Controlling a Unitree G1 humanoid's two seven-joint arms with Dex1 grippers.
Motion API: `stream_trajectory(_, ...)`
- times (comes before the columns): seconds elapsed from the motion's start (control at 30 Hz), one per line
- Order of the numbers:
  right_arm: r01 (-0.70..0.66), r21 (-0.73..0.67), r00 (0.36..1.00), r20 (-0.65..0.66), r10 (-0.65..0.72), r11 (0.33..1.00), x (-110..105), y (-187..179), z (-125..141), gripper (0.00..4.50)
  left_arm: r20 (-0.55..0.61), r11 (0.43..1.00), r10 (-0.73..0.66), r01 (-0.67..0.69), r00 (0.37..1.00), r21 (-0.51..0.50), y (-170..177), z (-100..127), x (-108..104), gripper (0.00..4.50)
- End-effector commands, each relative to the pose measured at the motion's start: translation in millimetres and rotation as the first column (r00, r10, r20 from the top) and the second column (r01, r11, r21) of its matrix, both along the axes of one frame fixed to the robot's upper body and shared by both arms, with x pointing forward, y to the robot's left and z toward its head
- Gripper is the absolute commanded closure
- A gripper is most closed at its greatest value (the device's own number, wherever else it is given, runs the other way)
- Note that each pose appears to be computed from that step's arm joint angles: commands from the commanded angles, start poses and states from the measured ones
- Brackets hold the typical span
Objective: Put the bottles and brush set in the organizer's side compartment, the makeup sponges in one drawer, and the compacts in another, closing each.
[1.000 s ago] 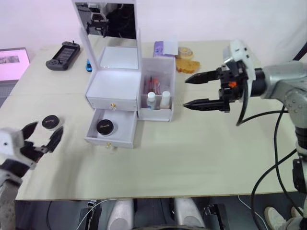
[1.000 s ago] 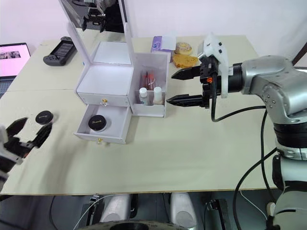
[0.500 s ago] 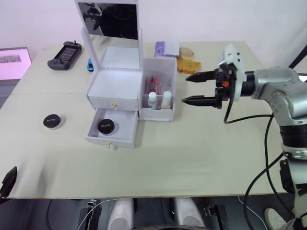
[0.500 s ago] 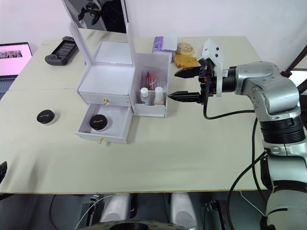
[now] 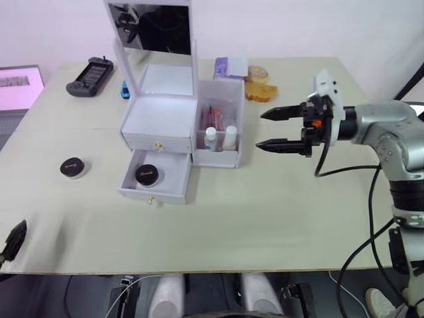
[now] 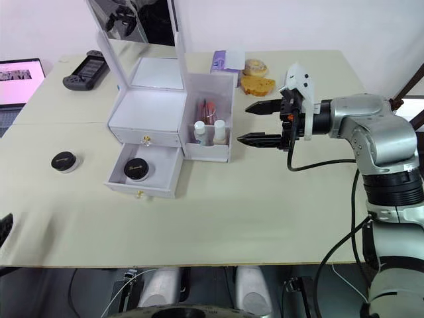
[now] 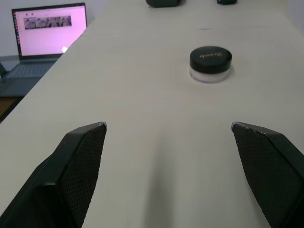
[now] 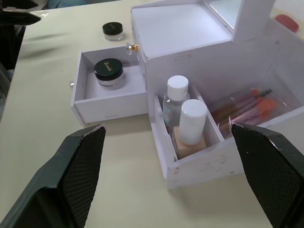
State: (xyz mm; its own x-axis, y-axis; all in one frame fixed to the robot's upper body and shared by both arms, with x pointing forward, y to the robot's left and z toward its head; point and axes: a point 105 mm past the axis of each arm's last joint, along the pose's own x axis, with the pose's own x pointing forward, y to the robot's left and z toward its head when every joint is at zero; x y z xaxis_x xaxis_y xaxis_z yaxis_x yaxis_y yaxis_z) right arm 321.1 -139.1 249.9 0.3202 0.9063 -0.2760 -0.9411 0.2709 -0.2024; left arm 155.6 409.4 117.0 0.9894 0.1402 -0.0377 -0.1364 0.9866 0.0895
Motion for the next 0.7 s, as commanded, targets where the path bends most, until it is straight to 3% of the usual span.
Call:
stream_trajectory(0.03, -0.039, 0.032, 0.998, 0.057, 0.037, 0.999, -10.3, 6.9, 17.9, 0.00, 0.045, 1.000, -0.030, 0.030, 0.999, -0.002, -6.0, 21.5, 22.6, 0.08)
stream_trajectory(0.1, -0.038, 0.057, 0.997, 0.065, 0.034, 0.998, -11.9, 13.2, 22.3, 0.00, 0.008, 0.999, -0.040, 0.040, 0.999, 0.009, -11.5, 21.6, 46.0, 0.08)
stream_trajectory(0.33, -0.036, 0.094, 0.996, 0.081, 0.029, 0.995, -18.9, 25.6, 32.3, 0.00, -0.082, 0.995, -0.082, 0.087, 0.993, 0.054, -23.7, 11.1, 96.6, 0.08)
stream_trajectory(0.47, -0.043, 0.150, 0.995, 0.098, 0.028, 0.988, -22.2, 39.1, 42.8, 0.00, -0.116, 0.999, -0.027, 0.033, 0.993, 0.043, -14.4, -3.5, 113.6, 0.08)
stream_trajectory(0.7, -0.037, 0.190, 0.994, 0.107, 0.016, 0.981, -26.4, 45.3, 48.9, 0.00, -0.100, 0.996, -0.094, 0.093, 0.991, -0.008, -34.7, -17.0, 137.2, 0.08)
